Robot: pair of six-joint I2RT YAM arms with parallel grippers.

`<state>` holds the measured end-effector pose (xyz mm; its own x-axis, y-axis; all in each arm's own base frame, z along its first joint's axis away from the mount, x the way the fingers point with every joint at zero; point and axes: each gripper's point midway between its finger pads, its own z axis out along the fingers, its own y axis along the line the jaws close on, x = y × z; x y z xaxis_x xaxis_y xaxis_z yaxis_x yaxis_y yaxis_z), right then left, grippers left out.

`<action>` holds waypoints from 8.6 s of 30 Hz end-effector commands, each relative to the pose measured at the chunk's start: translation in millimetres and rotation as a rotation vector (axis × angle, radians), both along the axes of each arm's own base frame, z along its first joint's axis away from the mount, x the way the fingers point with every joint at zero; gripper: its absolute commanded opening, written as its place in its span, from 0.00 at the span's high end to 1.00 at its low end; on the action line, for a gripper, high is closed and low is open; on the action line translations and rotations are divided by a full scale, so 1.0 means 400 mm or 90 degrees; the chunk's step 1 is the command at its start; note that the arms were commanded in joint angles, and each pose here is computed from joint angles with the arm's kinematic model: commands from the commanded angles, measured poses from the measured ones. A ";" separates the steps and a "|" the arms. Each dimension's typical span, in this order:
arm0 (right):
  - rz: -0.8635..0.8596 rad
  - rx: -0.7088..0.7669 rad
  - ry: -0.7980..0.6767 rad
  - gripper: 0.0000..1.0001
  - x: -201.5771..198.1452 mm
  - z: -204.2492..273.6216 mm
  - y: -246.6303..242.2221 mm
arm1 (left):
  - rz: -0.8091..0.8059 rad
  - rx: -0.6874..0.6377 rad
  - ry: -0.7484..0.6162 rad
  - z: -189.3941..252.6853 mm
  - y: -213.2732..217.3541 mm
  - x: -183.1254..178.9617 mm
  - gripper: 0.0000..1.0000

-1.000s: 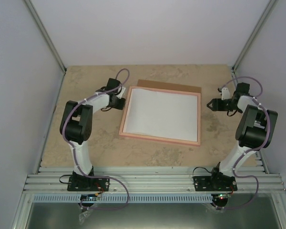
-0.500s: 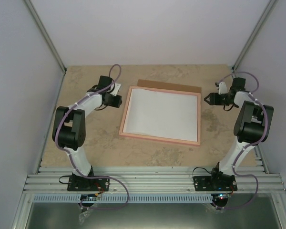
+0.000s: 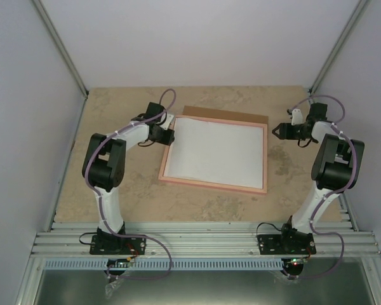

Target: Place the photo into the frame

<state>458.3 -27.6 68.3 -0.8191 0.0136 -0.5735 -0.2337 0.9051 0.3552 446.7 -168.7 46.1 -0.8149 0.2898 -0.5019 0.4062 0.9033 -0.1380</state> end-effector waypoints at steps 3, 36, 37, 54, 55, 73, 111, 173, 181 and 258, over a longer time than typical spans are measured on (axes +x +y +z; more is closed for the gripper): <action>-0.002 0.002 -0.013 0.43 0.013 0.010 -0.001 | 0.026 0.037 -0.008 -0.014 0.021 0.029 0.63; 0.002 0.008 0.014 0.46 0.030 -0.046 0.026 | 0.115 0.132 0.003 0.002 0.294 -0.017 0.94; 0.003 0.012 0.016 0.46 0.031 -0.049 0.028 | 0.116 0.136 0.004 0.002 0.308 -0.021 0.94; -0.014 0.144 0.061 0.34 0.022 -0.055 0.070 | 0.043 -0.098 -0.096 0.269 0.182 0.183 0.27; -0.029 0.156 0.073 0.32 0.022 -0.059 0.071 | 0.040 -0.124 -0.091 0.268 0.156 0.202 0.27; -0.111 0.221 0.168 0.25 0.038 -0.163 0.126 | 0.128 -0.207 0.004 0.013 -0.021 0.382 0.19; 0.034 0.666 0.081 0.71 0.100 0.146 0.309 | 0.037 -0.345 0.132 -0.142 -0.237 0.297 0.30; 0.074 0.585 0.083 1.00 0.090 0.103 0.347 | 0.047 -0.366 0.028 -0.002 -0.201 0.354 0.09; 0.073 0.601 0.089 1.00 0.080 0.110 0.345 | 0.033 -0.319 0.037 -0.021 -0.167 0.327 0.09; -0.096 0.152 0.337 0.04 0.029 -0.259 0.427 | 0.074 -0.217 0.125 -0.163 -0.087 0.315 0.13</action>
